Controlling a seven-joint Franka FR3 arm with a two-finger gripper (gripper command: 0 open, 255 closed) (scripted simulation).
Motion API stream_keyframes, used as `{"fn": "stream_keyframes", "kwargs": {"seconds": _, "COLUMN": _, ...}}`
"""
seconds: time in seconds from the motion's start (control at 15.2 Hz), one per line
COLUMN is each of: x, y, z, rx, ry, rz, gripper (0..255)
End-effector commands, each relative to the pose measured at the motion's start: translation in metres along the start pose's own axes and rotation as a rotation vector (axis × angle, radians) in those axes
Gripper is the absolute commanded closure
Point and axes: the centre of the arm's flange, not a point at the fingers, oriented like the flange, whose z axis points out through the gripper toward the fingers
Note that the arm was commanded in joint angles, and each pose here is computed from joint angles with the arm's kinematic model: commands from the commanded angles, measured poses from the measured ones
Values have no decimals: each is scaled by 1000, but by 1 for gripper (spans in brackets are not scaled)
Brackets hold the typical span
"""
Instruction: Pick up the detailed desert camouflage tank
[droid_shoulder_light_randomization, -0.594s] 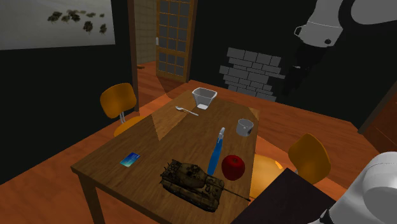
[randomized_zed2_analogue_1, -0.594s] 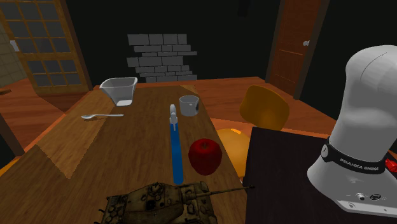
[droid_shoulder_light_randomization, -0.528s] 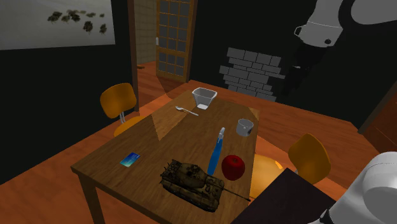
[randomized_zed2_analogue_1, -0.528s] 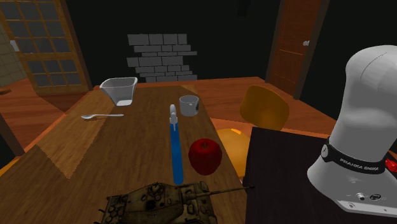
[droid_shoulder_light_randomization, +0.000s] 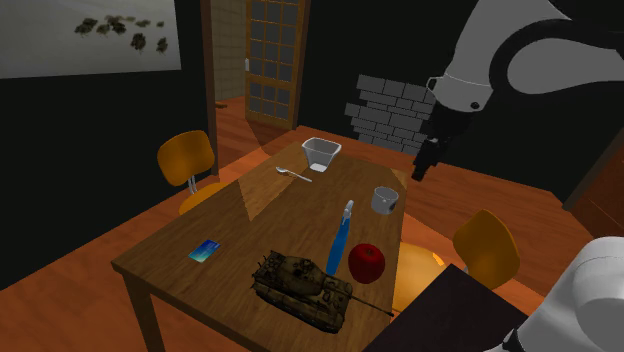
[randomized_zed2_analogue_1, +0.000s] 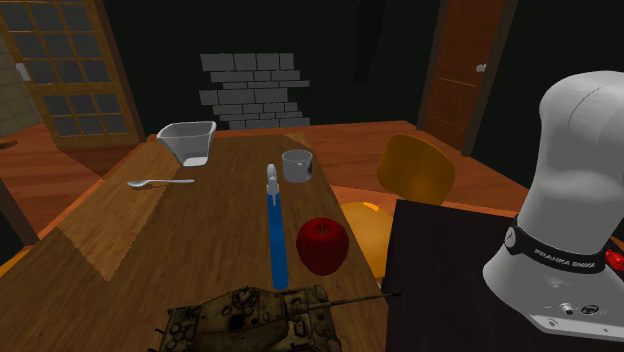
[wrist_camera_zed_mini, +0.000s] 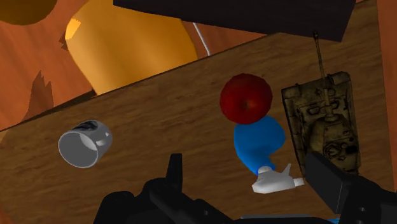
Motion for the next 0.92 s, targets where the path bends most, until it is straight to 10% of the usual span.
{"fn": "stream_keyframes", "kwargs": {"seconds": 0.0, "x": 4, "y": -14, "z": 22, "rx": 10, "ry": 1, "rz": -27, "gripper": 0}}
{"fn": "stream_keyframes", "kwargs": {"seconds": 0.86, "x": 28, "y": -120, "z": 146, "rx": 72, "ry": -4, "rz": -201, "gripper": 0}}
